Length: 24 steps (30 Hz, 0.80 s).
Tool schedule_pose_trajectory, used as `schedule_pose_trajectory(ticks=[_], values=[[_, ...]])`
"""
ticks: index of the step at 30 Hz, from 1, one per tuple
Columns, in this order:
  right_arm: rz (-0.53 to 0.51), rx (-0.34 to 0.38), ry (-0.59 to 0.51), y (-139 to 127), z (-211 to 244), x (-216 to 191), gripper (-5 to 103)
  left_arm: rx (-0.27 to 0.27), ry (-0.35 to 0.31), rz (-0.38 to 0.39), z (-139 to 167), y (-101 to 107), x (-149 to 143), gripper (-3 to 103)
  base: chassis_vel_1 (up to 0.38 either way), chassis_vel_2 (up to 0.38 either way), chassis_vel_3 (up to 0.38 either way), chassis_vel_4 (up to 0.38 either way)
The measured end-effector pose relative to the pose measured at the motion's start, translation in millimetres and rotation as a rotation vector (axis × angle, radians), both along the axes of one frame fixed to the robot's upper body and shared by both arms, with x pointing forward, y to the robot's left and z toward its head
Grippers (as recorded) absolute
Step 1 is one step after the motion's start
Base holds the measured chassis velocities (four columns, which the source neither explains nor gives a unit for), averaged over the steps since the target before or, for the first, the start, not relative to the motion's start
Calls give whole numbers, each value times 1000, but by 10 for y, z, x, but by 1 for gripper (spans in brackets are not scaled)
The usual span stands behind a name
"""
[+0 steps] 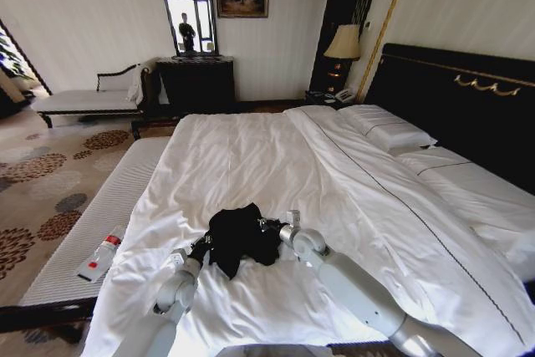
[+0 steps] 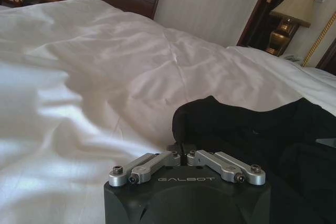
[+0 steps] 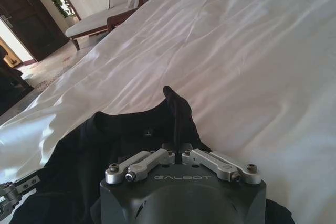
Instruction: Fold the clothes on the bed.
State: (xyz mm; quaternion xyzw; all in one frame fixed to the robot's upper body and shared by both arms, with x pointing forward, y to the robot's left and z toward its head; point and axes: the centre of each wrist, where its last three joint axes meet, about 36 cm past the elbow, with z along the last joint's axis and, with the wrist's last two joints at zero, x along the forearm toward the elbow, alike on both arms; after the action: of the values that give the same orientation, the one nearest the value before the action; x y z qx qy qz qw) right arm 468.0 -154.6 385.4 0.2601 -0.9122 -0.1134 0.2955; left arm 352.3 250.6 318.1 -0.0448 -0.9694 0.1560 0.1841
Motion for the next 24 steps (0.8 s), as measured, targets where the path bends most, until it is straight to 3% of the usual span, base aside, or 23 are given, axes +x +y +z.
schedule_pose_trajectory(ticks=[7, 10, 12, 16, 20, 24], values=[[-28, 20, -44, -134, 204, -36, 1, 47, -67, 4, 234, 170, 91, 0, 0, 0, 0, 0], [-41, 35, -120, -330, 547, -54, 1, 82, -160, -26, 663, 281, 192, 0, 0, 0, 0, 0], [-42, 39, -131, -359, 611, -62, 1, 89, -177, -32, 745, 302, 209, 0, 0, 0, 0, 0], [-38, 48, -214, -540, 1041, -159, 1, 107, -283, -65, 1366, 422, 322, 0, 0, 0, 0, 0], [-33, 56, -233, -579, 1152, -193, 1, 113, -301, -79, 1510, 442, 347, 0, 0, 0, 0, 0], [-25, 114, -298, -698, 1581, -256, 1, 156, -383, -138, 2089, 573, 485, 0, 0, 0, 0, 0]])
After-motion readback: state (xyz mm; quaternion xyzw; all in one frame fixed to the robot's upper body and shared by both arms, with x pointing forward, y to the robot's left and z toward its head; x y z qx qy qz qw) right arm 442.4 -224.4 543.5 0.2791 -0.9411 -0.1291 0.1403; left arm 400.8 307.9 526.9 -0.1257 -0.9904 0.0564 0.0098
